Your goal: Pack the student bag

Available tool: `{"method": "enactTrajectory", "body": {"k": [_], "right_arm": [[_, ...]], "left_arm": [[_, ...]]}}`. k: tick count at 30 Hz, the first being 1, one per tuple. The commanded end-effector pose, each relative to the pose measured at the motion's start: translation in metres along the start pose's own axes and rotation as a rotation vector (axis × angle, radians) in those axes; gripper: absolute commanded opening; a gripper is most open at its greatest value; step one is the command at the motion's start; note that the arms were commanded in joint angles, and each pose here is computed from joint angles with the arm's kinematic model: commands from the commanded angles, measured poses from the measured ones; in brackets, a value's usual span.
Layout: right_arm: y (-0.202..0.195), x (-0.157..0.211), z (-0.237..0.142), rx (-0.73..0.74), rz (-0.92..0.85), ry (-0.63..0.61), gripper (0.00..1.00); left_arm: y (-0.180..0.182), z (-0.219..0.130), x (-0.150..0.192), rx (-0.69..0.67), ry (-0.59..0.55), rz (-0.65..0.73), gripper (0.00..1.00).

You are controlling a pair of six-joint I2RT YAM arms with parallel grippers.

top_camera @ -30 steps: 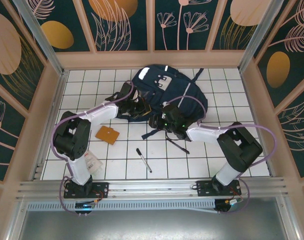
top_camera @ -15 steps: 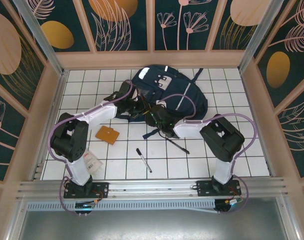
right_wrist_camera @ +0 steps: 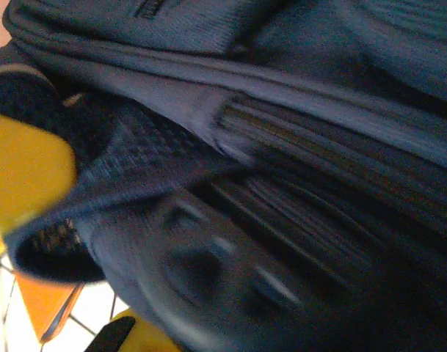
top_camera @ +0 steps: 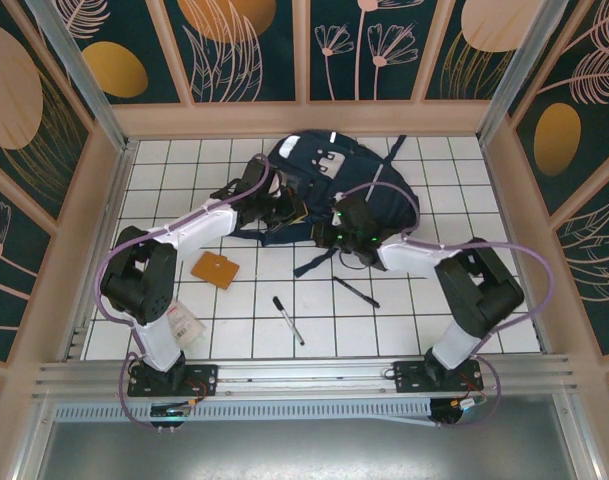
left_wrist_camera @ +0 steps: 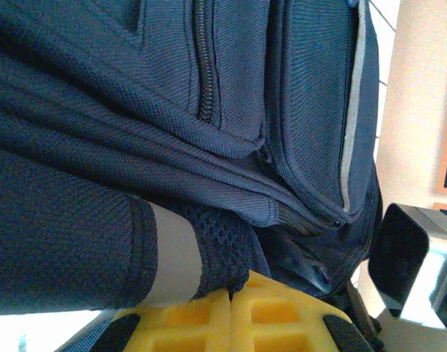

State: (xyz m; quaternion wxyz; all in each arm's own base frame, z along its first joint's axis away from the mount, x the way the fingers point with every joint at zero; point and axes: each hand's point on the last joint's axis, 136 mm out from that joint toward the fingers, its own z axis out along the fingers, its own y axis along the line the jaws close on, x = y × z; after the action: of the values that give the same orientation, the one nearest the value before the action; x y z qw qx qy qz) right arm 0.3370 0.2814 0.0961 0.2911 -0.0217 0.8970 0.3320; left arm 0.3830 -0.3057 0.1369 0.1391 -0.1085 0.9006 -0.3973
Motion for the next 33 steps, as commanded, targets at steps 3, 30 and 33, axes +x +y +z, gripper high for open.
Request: {"method": "enactTrajectory", "body": {"k": [3, 30, 33], "right_arm": [[-0.010, 0.011, -0.034, -0.094, 0.043, 0.090, 0.00], [-0.062, 0.040, -0.086, -0.132, 0.191, 0.265, 0.00], [-0.043, 0.039, -0.076, -0.170, 0.162, 0.267, 0.00]], "left_arm": [[0.024, -0.003, -0.031, -0.104, -0.094, 0.018, 0.00], [0.125, -0.029, -0.134, -0.409, -0.206, 0.129, 0.00], [0.114, -0.027, -0.150, -0.357, -0.209, 0.167, 0.02]]}}
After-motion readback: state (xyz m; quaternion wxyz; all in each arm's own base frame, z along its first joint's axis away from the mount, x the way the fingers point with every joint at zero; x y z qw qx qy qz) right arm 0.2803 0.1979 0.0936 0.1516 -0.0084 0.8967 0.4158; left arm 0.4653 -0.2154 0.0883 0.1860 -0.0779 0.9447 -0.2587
